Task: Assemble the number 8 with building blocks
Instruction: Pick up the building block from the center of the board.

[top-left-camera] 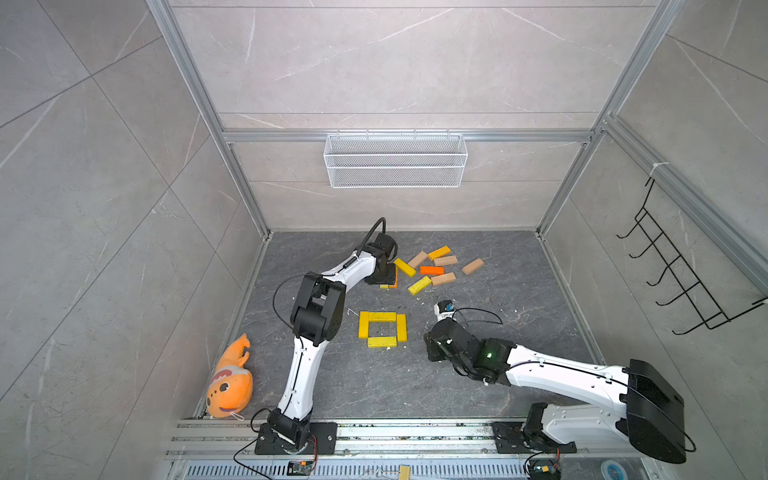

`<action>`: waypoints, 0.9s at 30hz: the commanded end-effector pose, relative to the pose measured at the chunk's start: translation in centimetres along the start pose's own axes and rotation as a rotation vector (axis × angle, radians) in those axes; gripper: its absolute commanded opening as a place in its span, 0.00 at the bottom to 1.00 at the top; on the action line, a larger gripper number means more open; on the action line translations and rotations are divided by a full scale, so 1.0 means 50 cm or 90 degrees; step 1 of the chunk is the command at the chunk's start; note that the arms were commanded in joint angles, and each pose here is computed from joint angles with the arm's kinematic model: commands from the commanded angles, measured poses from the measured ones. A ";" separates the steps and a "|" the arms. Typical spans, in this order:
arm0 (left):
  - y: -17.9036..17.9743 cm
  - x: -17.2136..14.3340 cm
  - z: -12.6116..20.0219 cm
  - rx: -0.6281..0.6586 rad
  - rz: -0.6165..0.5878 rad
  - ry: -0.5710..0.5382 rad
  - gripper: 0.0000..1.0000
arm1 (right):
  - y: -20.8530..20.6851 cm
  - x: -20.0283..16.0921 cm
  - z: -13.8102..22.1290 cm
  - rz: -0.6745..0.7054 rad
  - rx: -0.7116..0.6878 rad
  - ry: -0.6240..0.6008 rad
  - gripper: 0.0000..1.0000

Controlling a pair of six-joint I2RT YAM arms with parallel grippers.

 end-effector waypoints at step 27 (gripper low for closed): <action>0.014 0.017 -0.050 -0.018 -0.039 0.035 0.46 | -0.011 0.000 -0.006 0.017 -0.033 0.008 0.39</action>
Point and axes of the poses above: each gripper's point midway between its finger pads, its own z axis back along the fingers, its own y axis along the line the jaws close on, x = y × z, the point moved 4 cm from there along z, back along the fingers, and after that the axes turned 5 degrees about z, right-handed, at the moved point
